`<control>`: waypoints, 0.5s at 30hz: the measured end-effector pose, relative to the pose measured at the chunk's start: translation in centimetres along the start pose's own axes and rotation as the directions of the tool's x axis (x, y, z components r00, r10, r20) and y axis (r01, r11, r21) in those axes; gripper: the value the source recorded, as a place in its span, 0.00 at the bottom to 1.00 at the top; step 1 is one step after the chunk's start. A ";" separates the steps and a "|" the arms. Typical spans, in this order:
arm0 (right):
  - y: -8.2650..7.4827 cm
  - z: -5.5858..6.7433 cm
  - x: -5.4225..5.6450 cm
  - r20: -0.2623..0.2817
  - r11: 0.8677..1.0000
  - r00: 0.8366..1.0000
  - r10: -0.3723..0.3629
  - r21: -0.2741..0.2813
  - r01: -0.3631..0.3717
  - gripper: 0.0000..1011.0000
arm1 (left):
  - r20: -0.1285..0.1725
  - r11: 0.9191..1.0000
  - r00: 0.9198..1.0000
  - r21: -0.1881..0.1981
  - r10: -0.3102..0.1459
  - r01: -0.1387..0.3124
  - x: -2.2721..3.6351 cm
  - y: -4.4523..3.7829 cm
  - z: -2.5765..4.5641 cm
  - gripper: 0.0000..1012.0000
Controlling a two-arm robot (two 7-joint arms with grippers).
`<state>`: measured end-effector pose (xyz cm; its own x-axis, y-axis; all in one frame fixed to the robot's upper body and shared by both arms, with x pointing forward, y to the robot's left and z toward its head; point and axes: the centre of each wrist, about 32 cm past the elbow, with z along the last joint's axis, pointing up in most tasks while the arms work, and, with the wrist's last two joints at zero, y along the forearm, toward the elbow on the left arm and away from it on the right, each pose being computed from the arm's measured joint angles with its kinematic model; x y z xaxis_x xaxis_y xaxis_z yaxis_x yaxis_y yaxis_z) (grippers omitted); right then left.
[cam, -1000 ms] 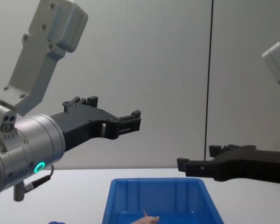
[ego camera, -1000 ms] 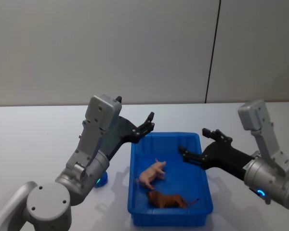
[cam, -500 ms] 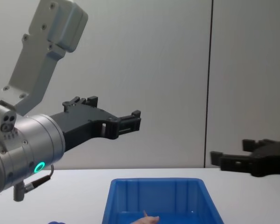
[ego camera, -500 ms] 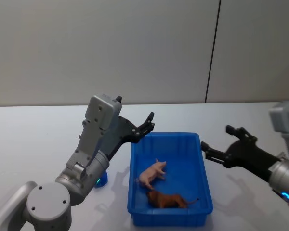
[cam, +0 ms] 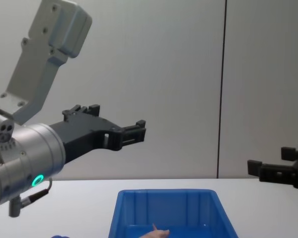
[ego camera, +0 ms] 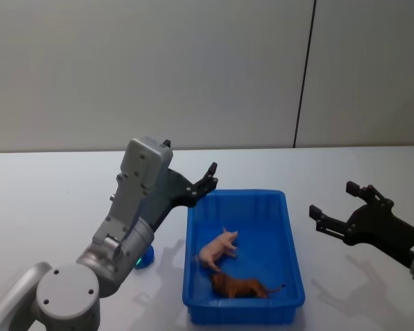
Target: Pick up the two dolls from the table and place them into the box.
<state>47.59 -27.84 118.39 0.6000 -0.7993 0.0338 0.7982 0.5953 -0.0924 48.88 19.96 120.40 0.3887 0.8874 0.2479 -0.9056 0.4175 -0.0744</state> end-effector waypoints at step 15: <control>-0.7 -0.1 0.3 0.001 1.000 1.000 -0.006 0.007 0.006 0.99 | -0.025 0.987 0.994 0.120 0.109 -0.106 -0.14 3.57 -0.58 0.99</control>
<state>47.20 -28.55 118.36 0.5950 -0.8029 0.0355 0.8023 0.5908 -0.0857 45.69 21.45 119.54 0.2914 0.9323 0.2144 -0.9554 0.2948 0.0166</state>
